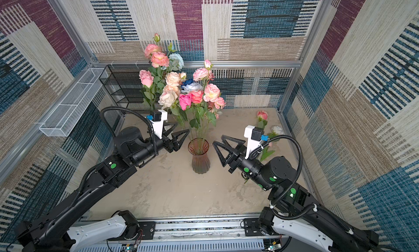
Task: Arrange the flowers into the vase
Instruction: 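Open the left gripper and withdraw it while the right reaches toward loose flowers, then grasp a pink rose stem on the table with the right gripper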
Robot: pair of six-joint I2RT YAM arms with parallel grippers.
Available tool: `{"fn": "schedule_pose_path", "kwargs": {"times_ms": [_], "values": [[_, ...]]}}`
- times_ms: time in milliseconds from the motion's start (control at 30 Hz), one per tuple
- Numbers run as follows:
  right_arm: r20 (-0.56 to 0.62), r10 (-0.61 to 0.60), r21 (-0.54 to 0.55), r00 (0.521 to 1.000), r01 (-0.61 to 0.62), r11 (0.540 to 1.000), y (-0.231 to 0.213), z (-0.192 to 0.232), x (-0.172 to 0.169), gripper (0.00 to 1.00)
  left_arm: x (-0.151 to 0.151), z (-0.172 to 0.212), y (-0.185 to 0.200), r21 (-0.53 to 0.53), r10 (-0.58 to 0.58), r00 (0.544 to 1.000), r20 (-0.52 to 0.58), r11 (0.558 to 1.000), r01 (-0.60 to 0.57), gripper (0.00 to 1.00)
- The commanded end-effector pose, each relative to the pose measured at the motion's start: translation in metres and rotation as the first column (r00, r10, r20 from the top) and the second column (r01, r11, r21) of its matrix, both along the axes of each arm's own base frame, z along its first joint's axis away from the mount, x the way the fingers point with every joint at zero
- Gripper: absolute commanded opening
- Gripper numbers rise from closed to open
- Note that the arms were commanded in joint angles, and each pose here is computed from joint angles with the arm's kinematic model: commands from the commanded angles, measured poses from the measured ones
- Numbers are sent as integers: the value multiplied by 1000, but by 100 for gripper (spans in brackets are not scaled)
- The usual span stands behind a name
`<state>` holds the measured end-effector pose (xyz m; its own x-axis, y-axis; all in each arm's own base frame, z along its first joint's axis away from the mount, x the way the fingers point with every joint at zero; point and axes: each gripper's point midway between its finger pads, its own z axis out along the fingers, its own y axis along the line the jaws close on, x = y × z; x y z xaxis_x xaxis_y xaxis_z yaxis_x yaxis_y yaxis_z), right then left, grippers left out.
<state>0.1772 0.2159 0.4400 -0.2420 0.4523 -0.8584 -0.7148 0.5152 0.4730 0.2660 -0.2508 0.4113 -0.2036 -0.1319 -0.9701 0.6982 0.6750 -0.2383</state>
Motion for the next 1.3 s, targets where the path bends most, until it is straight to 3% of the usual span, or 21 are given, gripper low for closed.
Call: {"fn": "schedule_pose_path", "kwargs": {"times_ms": [0, 133, 333, 400, 633, 767, 1000, 1167, 1267], "values": [[-72, -100, -39, 992, 97, 994, -6, -25, 17, 59, -16, 18, 7, -95, -27, 1000, 6, 995, 28, 79], [-179, -262, -149, 948, 237, 960, -17, -74, 44, 54, -33, 26, 18, -152, -46, 999, 14, 987, 48, 86], [-373, -357, -302, 857, 251, 920, -36, -154, 106, 46, -47, 8, 36, -201, -27, 999, -23, 979, 22, 89], [-430, -403, -353, 808, 261, 899, -51, -182, 128, 46, -51, -2, 42, -208, -14, 999, -41, 978, 5, 91], [-551, -620, -524, 558, 347, 778, -133, -277, 198, 49, -58, -46, 57, -226, 21, 991, -132, 973, -50, 91], [-559, -715, -612, 420, 374, 697, -177, -322, 229, 48, -62, -64, 59, -241, 12, 984, -175, 969, -54, 91], [-494, -832, -744, 252, 374, 554, -228, -362, 276, 46, -70, -84, 60, -255, -18, 973, -229, 966, -43, 89], [-501, -851, -781, 160, 340, 524, -254, -389, 295, 45, -75, -88, 63, -270, -29, 971, -236, 962, -37, 89], [-512, -849, -779, 134, 344, 524, -263, -397, 301, 47, -79, -87, 64, -269, -36, 972, -233, 963, -29, 89]]}}
